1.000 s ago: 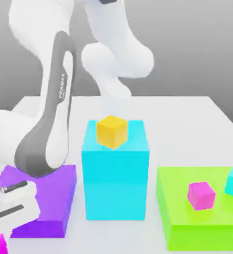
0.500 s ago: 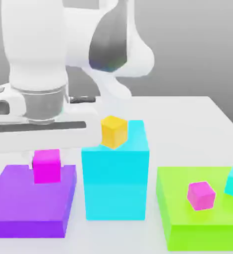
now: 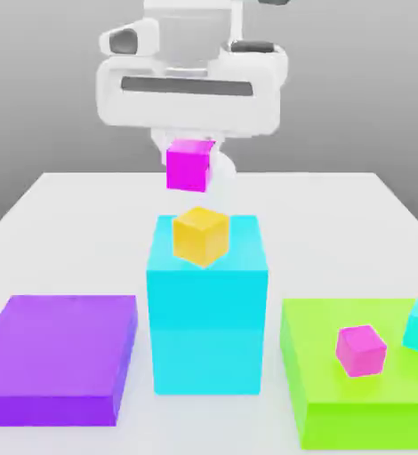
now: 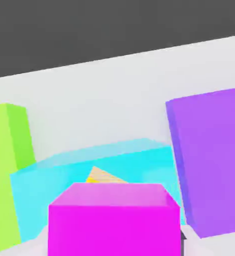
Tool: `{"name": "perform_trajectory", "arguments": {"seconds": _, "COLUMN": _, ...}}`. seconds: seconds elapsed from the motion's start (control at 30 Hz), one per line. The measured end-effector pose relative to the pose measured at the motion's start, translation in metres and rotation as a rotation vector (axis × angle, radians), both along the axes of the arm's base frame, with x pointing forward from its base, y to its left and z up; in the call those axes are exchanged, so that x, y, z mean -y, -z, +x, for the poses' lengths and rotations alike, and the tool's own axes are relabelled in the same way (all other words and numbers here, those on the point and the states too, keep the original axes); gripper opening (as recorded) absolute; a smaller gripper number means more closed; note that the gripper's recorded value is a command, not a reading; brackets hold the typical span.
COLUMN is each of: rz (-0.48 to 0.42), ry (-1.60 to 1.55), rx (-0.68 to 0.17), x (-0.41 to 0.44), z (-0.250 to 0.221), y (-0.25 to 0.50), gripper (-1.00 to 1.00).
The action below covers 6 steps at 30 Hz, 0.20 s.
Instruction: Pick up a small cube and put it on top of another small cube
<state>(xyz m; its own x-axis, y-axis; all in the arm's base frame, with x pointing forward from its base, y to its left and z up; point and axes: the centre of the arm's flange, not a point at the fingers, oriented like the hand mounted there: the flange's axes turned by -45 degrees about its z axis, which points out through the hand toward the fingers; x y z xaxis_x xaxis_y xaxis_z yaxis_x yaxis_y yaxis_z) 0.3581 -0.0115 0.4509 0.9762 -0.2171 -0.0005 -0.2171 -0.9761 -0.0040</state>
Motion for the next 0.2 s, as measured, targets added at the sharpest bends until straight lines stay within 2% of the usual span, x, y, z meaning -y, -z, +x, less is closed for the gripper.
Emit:
{"name": "perform_trajectory", "arguments": {"seconds": 0.07, "rz": 0.002, "ry": 0.005, "rx": 0.000, "x": -0.001, "z": -0.002, "y": 0.026, "gripper": -1.00}}
{"name": "perform_trajectory", "arguments": {"seconds": 0.1, "rz": 0.002, "ry": 0.006, "rx": 0.000, "x": -0.001, "z": -0.003, "y": 0.039, "gripper": 1.00}}
{"name": "perform_trajectory", "arguments": {"seconds": 0.2, "rz": 0.002, "ry": 0.006, "rx": 0.000, "x": -0.001, "z": -0.003, "y": 0.039, "gripper": 1.00}}
